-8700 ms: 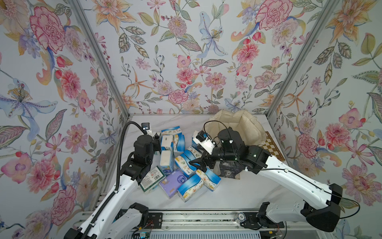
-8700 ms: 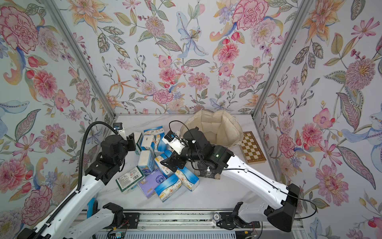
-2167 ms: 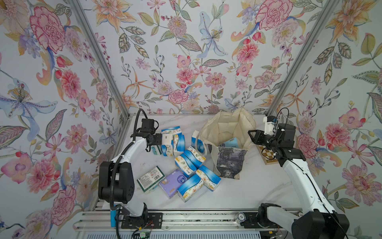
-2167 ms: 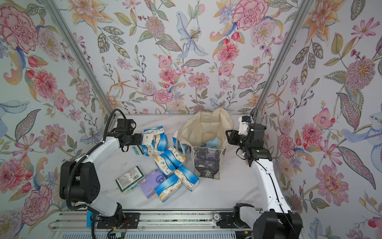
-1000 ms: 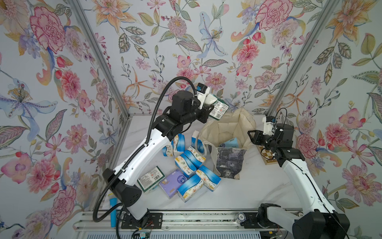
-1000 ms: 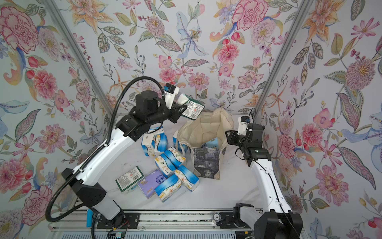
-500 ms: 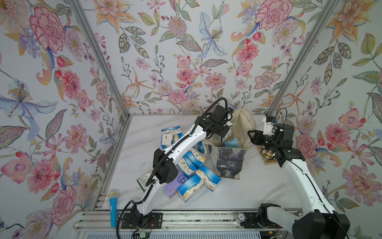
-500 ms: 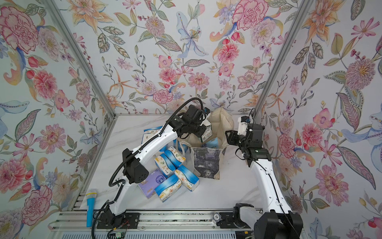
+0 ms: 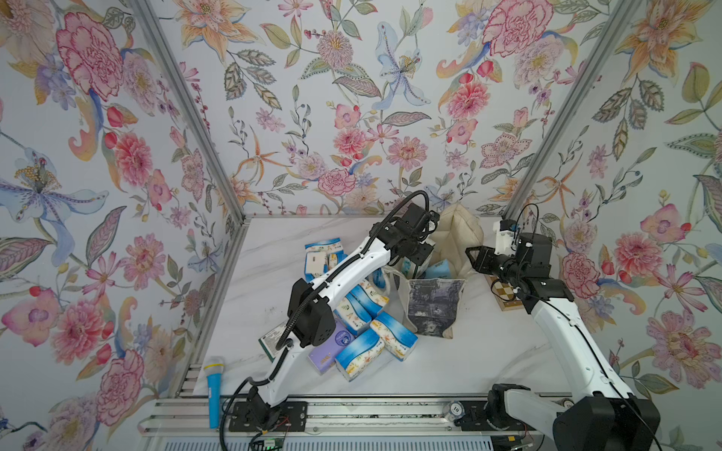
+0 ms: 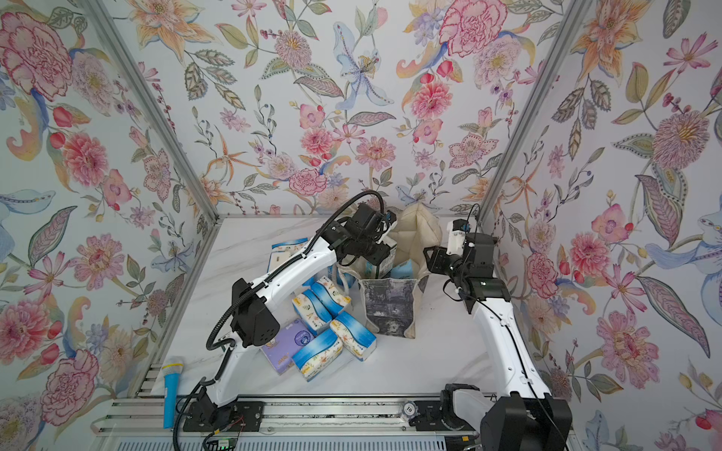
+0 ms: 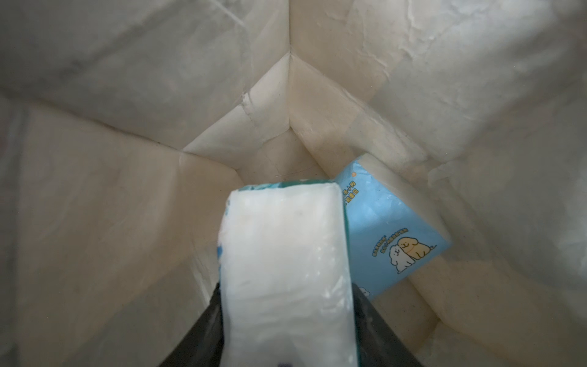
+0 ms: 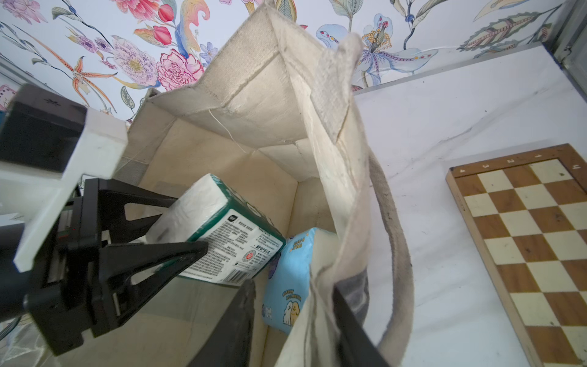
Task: Put tissues into the canvas bag
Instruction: Place the pack of facial tissues in the canvas bag.
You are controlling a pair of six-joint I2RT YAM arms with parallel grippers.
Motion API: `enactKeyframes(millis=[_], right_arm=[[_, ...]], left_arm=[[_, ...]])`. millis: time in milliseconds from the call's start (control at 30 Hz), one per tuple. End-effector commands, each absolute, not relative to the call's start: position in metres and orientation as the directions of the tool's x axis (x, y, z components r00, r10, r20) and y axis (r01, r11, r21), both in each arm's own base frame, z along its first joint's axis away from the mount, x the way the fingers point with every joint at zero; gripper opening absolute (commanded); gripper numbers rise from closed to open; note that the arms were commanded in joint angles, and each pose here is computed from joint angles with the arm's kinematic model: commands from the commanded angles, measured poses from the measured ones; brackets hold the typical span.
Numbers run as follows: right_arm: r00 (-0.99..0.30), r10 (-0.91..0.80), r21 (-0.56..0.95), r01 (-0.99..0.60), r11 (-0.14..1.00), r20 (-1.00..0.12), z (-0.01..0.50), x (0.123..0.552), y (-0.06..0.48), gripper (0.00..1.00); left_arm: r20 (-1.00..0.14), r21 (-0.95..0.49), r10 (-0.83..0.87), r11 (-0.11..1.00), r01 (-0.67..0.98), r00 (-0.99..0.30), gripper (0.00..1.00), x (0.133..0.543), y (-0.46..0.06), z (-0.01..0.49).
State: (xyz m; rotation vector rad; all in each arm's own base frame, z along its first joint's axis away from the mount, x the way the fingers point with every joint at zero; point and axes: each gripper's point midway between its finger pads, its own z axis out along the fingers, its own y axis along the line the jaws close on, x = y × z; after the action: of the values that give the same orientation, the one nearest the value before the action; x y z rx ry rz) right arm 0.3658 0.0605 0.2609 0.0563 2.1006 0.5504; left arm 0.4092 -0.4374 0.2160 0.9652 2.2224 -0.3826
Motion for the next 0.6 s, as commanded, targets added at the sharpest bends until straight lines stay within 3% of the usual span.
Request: enactKeyframes(millis=[0,133,267,400,567], right_arm=[[-0.566,0.228,0.392,-0.185,0.901,-0.792,0.259,0.367,0.063,0.39],[-0.564,0.227,0.391,-0.188,0.901,-0.794,0.259,0.367,0.064,0.40],[-0.558,0.224,0.385,-0.188,0.904,-0.799,0.261,0.365,0.062,0.40],[-0.552,0.221,0.377,-0.186,0.907,-0.804,0.262,0.365,0.061,0.40],[-0.553,0.218,0.376,-0.189,0.907,-0.804,0.263,0.365,0.060,0.40]], left_arm=[[-0.769,-0.036,0.468,0.648,0.761,-0.436,0.59,0.408,-0.442,0.265],[-0.845,-0.079,0.376,0.617,0.783,-0.381,0.58,0.400,-0.441,0.314],[-0.921,-0.051,0.248,0.688,0.724,-0.300,0.54,0.394,-0.412,0.378],[-0.965,-0.002,0.137,0.849,0.528,-0.223,0.55,0.389,-0.343,0.422],[-0.968,0.030,0.085,0.974,0.226,-0.237,0.61,0.381,-0.247,0.418]])
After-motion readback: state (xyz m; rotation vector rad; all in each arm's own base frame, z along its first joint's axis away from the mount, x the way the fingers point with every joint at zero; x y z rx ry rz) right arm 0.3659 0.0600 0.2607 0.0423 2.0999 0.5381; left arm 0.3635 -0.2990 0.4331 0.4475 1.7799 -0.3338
